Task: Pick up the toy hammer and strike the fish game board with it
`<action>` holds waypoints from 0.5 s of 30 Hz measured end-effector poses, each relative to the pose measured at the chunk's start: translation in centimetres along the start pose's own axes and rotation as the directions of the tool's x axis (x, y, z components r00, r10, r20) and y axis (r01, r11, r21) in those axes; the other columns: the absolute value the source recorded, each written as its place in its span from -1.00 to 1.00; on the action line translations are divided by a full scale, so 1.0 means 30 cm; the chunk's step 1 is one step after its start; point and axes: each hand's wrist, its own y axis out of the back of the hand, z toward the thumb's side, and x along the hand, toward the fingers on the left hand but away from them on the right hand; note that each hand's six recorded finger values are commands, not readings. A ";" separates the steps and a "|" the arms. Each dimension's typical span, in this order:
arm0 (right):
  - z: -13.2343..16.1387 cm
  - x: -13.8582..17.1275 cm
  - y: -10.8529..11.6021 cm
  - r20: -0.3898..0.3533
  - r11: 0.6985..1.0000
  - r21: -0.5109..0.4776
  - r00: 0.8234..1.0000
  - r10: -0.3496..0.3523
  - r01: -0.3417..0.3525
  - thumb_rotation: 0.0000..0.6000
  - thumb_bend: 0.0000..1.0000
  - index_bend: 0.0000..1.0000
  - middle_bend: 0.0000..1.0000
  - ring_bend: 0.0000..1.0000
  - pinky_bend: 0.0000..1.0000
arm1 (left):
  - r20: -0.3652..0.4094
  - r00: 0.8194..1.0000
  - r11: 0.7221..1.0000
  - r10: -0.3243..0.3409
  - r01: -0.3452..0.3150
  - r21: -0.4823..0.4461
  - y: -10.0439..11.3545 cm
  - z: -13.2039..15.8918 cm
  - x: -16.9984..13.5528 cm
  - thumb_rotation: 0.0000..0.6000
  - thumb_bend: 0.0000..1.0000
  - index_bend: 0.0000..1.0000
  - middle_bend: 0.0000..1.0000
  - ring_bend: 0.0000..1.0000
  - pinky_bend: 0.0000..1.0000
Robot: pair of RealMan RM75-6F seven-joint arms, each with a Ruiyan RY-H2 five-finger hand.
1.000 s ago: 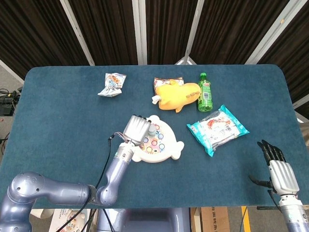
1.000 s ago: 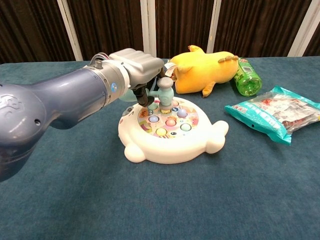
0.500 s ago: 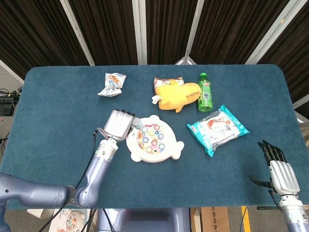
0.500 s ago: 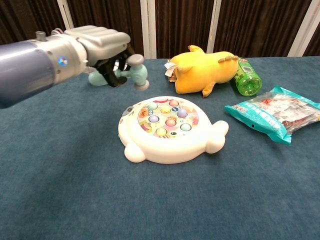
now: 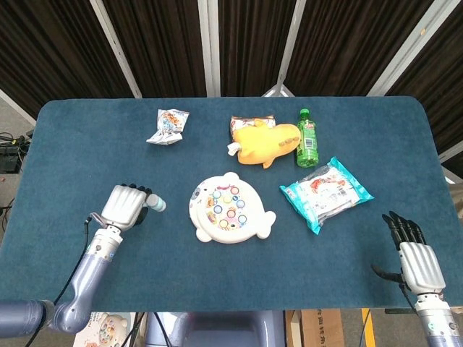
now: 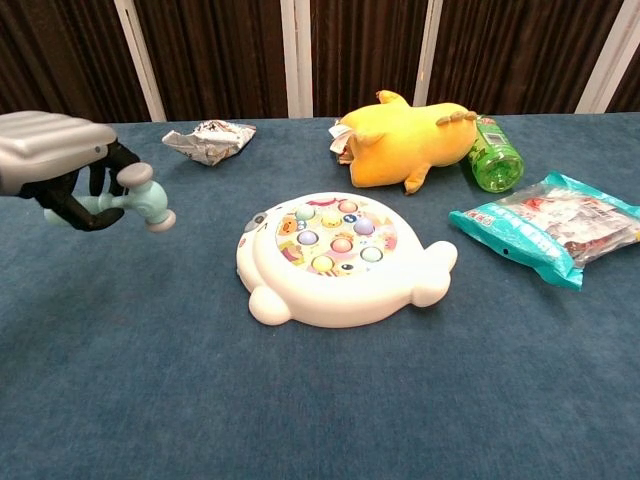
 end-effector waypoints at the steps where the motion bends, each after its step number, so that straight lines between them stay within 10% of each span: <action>1: 0.001 0.000 -0.001 0.000 1.000 0.001 1.000 0.000 0.000 1.00 -0.62 -1.00 -1.00 -1.00 -1.00 | 0.000 1.000 1.000 -0.007 0.007 0.001 -0.013 -0.012 -0.007 1.00 0.18 0.24 -0.02 -0.13 0.13; 15: -0.002 0.003 0.001 0.000 1.000 -0.008 1.000 0.004 -0.004 1.00 -0.62 -1.00 -1.00 -1.00 -1.00 | 0.024 0.999 0.998 -0.043 0.044 -0.033 -0.110 -0.015 -0.022 1.00 0.17 0.22 -0.02 -0.13 0.13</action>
